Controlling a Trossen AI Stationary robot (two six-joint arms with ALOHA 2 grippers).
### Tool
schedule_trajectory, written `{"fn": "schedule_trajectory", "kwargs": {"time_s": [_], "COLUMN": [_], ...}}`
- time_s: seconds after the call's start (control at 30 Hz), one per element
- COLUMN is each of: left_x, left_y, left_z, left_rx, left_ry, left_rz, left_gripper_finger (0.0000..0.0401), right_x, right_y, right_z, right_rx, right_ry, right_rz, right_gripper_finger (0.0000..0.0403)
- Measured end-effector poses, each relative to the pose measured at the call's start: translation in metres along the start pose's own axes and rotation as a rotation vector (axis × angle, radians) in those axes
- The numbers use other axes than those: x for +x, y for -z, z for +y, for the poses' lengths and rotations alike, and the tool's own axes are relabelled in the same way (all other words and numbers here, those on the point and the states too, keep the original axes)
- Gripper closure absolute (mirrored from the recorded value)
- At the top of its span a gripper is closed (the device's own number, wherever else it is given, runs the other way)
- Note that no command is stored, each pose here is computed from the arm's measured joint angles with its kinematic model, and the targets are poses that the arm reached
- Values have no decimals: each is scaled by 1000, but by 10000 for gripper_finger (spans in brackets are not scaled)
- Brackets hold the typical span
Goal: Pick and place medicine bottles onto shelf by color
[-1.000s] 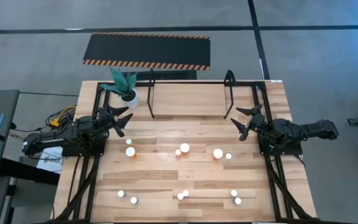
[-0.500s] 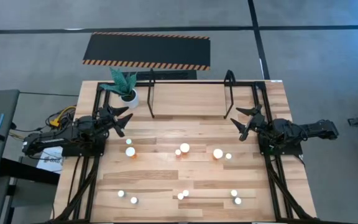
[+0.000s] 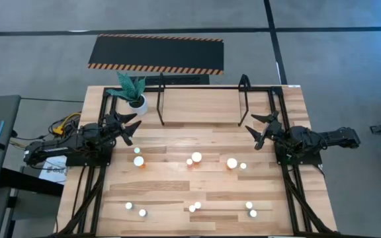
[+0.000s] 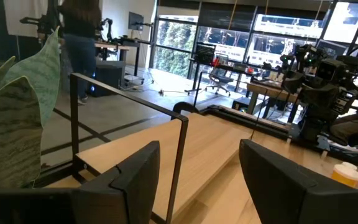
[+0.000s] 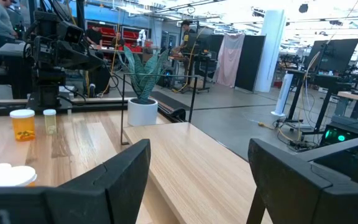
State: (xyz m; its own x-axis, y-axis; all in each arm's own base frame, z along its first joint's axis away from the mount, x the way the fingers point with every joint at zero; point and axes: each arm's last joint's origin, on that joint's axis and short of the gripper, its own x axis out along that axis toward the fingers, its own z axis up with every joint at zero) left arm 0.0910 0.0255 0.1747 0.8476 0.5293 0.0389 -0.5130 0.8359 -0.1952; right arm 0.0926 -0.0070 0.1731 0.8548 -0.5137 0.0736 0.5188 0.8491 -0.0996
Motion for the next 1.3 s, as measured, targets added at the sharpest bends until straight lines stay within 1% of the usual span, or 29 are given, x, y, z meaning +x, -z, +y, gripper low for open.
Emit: {"fn": "schedule_trajectory", "kwargs": {"time_s": [0.17, 0.23, 0.37, 0.5, 0.6, 0.7, 0.9, 1.07, 1.13, 1.2, 1.3], "left_x": [0, 0, 0, 0, 0, 0, 0, 0, 0, 0, 0], "left_y": [0, 0, 0, 0, 0, 0, 0, 0, 0, 0, 0], "left_z": [0, 0, 0, 0, 0, 0, 0, 0, 0, 0, 0], "left_rx": [0, 0, 0, 0, 0, 0, 0, 0, 0, 0, 0], "left_ry": [0, 0, 0, 0, 0, 0, 0, 0, 0, 0, 0], "left_rz": [0, 0, 0, 0, 0, 1, 0, 0, 0, 0, 0], "left_gripper_finger": [193, 193, 193, 193, 193, 193, 193, 193, 193, 193, 193], "right_x": [0, 0, 0, 0, 0, 0, -1, -2, -2, -2, -2], "right_y": [0, -1, -7, -7, -7, -8, -9, -15, -16, -23, -30], "right_z": [0, 0, -1, 0, 1, 1, 5, 3, 3, 2, 0], "right_rx": [0, 20, 143, 218, 268, 332, 433, 563, 560, 563, 530], "right_ry": [0, 1, -1, -51, -57, -91, -215, -229, -227, -228, -219], "right_rz": [-2, -13, -61, -64, -64, -68, -63, -104, -88, -111, -124], "right_gripper_finger": [110, 110, 110, 110, 110, 110, 110, 110, 110, 110, 110]}}
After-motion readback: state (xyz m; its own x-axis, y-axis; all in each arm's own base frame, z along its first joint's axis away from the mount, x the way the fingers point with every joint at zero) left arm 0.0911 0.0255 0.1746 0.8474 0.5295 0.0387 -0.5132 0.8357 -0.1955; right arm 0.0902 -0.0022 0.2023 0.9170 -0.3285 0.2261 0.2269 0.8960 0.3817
